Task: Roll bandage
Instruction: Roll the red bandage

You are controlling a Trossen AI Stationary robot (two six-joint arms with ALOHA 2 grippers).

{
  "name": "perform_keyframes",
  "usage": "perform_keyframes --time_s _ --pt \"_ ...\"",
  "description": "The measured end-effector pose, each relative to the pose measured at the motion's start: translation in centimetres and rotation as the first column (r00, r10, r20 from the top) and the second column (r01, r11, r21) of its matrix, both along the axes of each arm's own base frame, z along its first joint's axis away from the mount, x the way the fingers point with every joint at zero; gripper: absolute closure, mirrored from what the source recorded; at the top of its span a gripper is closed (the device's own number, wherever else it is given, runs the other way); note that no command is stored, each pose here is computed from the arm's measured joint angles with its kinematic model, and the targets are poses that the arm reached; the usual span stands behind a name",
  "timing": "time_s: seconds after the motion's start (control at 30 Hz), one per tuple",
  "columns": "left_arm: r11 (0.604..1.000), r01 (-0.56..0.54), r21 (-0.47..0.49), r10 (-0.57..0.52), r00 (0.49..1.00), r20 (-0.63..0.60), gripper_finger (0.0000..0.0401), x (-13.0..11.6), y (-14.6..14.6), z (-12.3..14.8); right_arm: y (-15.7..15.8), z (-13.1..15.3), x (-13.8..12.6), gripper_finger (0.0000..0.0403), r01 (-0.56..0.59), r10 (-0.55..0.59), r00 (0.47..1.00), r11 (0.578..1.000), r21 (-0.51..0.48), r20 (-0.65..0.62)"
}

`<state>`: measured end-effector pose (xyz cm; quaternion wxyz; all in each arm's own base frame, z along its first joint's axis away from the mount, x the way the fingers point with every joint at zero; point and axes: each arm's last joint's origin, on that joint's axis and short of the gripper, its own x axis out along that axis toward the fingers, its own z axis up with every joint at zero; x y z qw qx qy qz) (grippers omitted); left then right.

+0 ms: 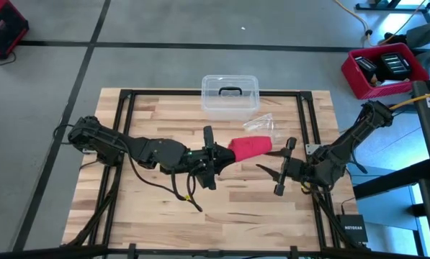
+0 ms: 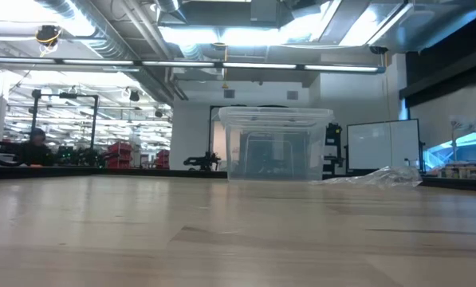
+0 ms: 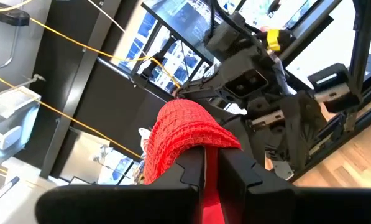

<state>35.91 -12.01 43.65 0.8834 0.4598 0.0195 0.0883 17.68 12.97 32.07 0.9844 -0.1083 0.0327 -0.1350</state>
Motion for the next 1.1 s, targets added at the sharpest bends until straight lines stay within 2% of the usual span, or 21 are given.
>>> perform_keyframes --time_s 0.17,0.27,0.4,0.53,0.63,0.77,0.97,1.1 --pt "1.0 0.001 -0.015 -0.001 1.0 0.002 0.0384 0.0 0.0 0.0 -0.2 0.1 -0.2 0.0214 -0.001 0.001 1.0 1.0 0.001 0.001" --pt "1.0 0.006 -0.015 -0.006 1.0 0.002 0.0384 -0.1 -0.2 0.0 -0.8 1.1 -0.9 0.022 -0.006 0.005 0.999 0.999 0.036 0.042" --pt "1.0 0.012 -0.015 -0.012 1.0 0.002 0.0384 -0.1 -0.4 0.0 -2.2 2.1 -1.2 0.0225 -0.074 0.067 0.994 0.994 0.082 0.091" --pt "1.0 0.012 -0.015 -0.012 1.0 0.002 0.0384 -0.1 -0.4 0.0 -3.5 2.5 -0.6 0.0225 -0.107 0.09 0.988 0.986 0.131 0.128" --pt "1.0 0.012 -0.015 -0.012 1.0 0.002 0.0384 -0.1 -0.4 0.0 -4.5 2.3 0.3 0.0226 -0.101 0.085 0.989 0.986 0.132 0.124" --pt "1.0 0.012 -0.015 -0.012 1.0 0.002 0.0384 -0.1 -0.4 0.0 -5.2 2.3 1.1 0.0226 -0.15 0.132 0.983 0.979 0.136 0.131" --pt "1.0 0.012 -0.015 -0.012 1.0 0.003 0.0384 -0.2 -0.4 0.0 -5.4 1.9 2.0 0.0226 -0.236 0.22 0.968 0.962 0.14 0.125" --pt "1.0 0.013 -0.024 -0.013 1.0 0.004 0.0384 -0.2 -0.4 0.0 -5.2 1.6 2.5 0.0226 -0.23 0.215 0.97 0.964 0.13 0.115"
